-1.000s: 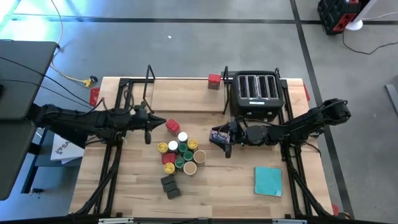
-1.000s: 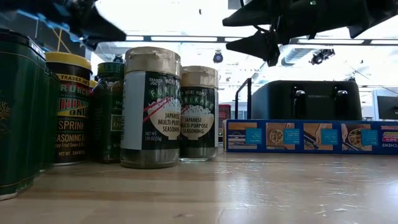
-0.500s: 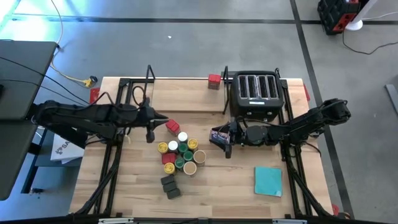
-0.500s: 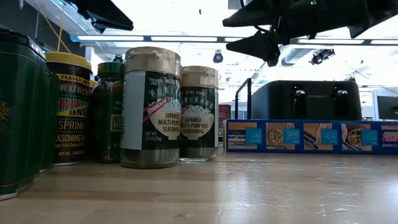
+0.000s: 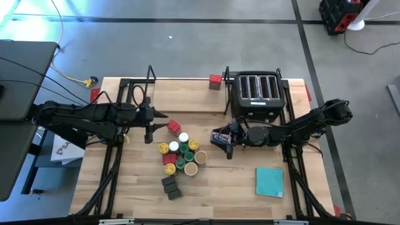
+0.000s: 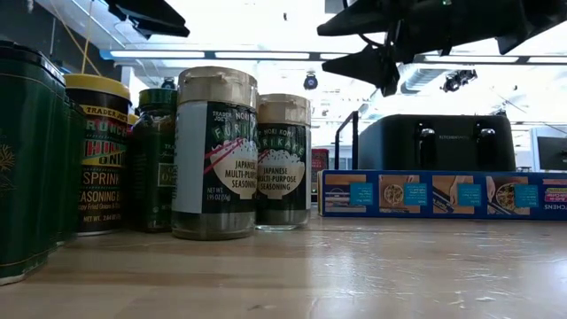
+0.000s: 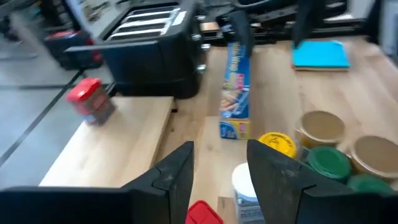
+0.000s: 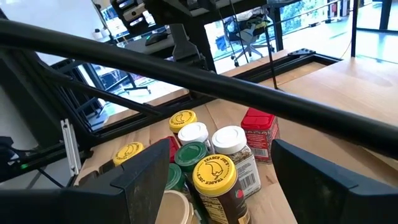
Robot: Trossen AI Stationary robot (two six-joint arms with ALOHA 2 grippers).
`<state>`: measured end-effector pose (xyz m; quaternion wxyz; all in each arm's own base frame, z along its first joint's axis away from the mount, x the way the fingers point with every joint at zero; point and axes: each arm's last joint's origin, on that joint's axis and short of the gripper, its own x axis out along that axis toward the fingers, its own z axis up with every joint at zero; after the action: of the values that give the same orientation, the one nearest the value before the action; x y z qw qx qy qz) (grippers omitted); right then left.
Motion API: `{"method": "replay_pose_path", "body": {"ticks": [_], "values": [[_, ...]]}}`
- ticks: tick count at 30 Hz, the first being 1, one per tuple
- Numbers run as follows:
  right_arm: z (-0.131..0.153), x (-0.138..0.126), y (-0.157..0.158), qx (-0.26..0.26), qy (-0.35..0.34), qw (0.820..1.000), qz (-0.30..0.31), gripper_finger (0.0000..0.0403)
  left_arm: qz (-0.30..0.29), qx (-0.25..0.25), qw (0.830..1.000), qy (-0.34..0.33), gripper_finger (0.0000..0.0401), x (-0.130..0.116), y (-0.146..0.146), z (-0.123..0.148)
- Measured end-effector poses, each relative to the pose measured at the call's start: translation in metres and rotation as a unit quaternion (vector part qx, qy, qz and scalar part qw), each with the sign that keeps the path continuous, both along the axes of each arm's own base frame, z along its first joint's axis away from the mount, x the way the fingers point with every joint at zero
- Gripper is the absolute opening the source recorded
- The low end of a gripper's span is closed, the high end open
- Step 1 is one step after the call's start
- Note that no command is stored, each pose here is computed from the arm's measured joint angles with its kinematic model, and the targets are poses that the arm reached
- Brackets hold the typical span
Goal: Shelf spices
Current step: Put the top red seasoning can on the shelf aligned with the other red seasoning can
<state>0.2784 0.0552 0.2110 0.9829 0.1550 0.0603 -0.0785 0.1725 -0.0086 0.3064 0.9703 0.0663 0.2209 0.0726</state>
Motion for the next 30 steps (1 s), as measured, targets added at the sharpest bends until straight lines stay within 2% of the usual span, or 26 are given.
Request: {"method": "replay_pose_path", "body": {"ticks": [3,6,11,13,16,19,25,30], "values": [[0.0,0.0,0.0,-0.01,0.001,1.0,0.001,0.0275,-0.055,0.01,0.998,0.006,0.0147,0.0,-0.003,0.0],[0.0,0.0,-0.001,-0.027,0.004,1.0,0.001,0.0275,-0.094,-0.002,0.996,0.007,0.0147,0.0,-0.005,0.0],[0.0,0.001,-0.003,-0.035,0.006,0.999,-0.001,0.0275,-0.103,-0.033,0.994,0.009,0.0147,0.0,-0.008,-0.001],[-0.001,0.0,-0.003,-0.038,0.01,0.999,-0.001,0.0275,-0.097,-0.023,0.995,0.021,0.0147,-0.002,-0.01,-0.003],[-0.002,0.0,-0.003,-0.04,0.017,0.999,-0.001,0.0275,-0.048,0.002,0.998,0.048,0.0147,-0.005,-0.009,-0.008],[-0.005,0.0,-0.003,-0.043,0.032,0.999,-0.001,0.0275,-0.01,-0.002,0.998,0.064,0.0147,-0.007,-0.008,-0.011],[-0.007,-0.001,-0.003,-0.054,0.044,0.998,0.001,0.0275,-0.019,-0.045,0.993,0.104,0.0162,-0.009,-0.01,-0.019],[-0.007,-0.001,-0.003,-0.06,0.045,0.997,0.002,0.0275,-0.006,-0.025,0.982,0.188,0.0203,-0.001,-0.005,-0.037]]}}
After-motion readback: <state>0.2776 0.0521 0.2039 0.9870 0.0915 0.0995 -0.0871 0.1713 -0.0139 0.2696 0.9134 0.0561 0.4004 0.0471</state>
